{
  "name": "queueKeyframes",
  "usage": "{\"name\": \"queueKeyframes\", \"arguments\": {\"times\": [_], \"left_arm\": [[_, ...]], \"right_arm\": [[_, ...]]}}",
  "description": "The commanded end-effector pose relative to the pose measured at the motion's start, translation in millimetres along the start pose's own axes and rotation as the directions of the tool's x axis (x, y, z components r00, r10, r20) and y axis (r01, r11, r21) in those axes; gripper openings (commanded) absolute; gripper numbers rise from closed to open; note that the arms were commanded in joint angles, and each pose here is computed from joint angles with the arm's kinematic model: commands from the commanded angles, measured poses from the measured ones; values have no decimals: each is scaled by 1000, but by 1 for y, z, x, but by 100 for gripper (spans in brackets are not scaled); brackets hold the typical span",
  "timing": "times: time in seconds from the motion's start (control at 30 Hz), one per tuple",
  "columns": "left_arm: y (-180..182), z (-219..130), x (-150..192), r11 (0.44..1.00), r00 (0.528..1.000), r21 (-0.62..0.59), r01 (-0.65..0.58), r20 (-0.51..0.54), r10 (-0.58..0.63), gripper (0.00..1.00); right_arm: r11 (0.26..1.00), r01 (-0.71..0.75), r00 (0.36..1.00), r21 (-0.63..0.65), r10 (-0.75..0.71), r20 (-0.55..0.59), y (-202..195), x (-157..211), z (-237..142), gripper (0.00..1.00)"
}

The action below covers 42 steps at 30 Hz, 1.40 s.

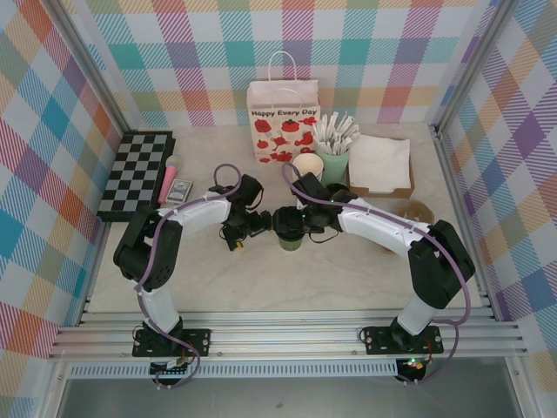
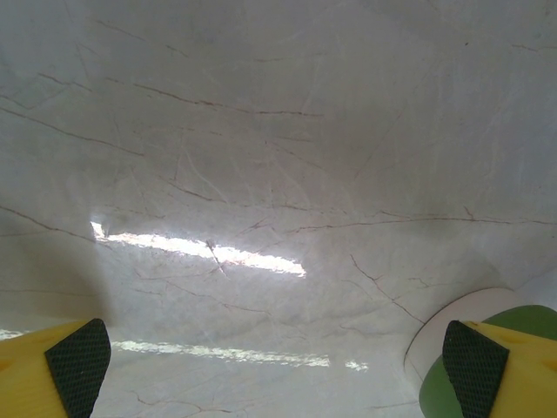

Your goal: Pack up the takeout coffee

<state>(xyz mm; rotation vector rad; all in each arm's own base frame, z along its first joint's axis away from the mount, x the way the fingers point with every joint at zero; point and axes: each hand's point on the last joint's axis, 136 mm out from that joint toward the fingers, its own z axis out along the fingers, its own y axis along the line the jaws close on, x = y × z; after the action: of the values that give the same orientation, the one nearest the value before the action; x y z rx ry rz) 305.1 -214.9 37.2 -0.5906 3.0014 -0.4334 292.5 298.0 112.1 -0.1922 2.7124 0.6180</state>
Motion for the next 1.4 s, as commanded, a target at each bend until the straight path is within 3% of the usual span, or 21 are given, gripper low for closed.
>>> {"name": "queueKeyframes", "arguments": {"times": [0.0, 0.23, 0.7, 1.03, 1.13, 1.27, 1.37], "left_arm": [[-16, -5, 4, 999, 999, 26, -33, -17, 33, 100], [-26, -18, 0, 998, 998, 44, -54, 28, 53, 100], [-26, -36, -14, 998, 991, 40, -53, 129, 47, 100], [-16, -50, -21, 999, 978, 27, -30, 208, 24, 100], [-18, -56, -25, 997, 971, 67, -32, 238, 15, 100], [-38, -64, -28, 976, 971, 210, -57, 239, 6, 100], [-36, -74, -36, 974, 956, 219, -54, 293, -13, 100]], "right_arm": [[1000, 6, 1000, 1, -6, -19, -1, 7, -1, 83], [1000, -14, 1000, 1, 14, 6, -20, 10, -18, 79], [985, -164, 986, 56, 162, 38, -97, 8, -52, 77], [947, -285, 953, 148, 263, 153, -161, -24, -74, 77], [931, -324, 933, 166, 286, 216, -185, -42, -82, 77], [911, -382, 897, 157, 325, 301, -208, -70, -90, 78], [907, -396, 882, 147, 330, 338, -217, -90, -92, 78]]}}
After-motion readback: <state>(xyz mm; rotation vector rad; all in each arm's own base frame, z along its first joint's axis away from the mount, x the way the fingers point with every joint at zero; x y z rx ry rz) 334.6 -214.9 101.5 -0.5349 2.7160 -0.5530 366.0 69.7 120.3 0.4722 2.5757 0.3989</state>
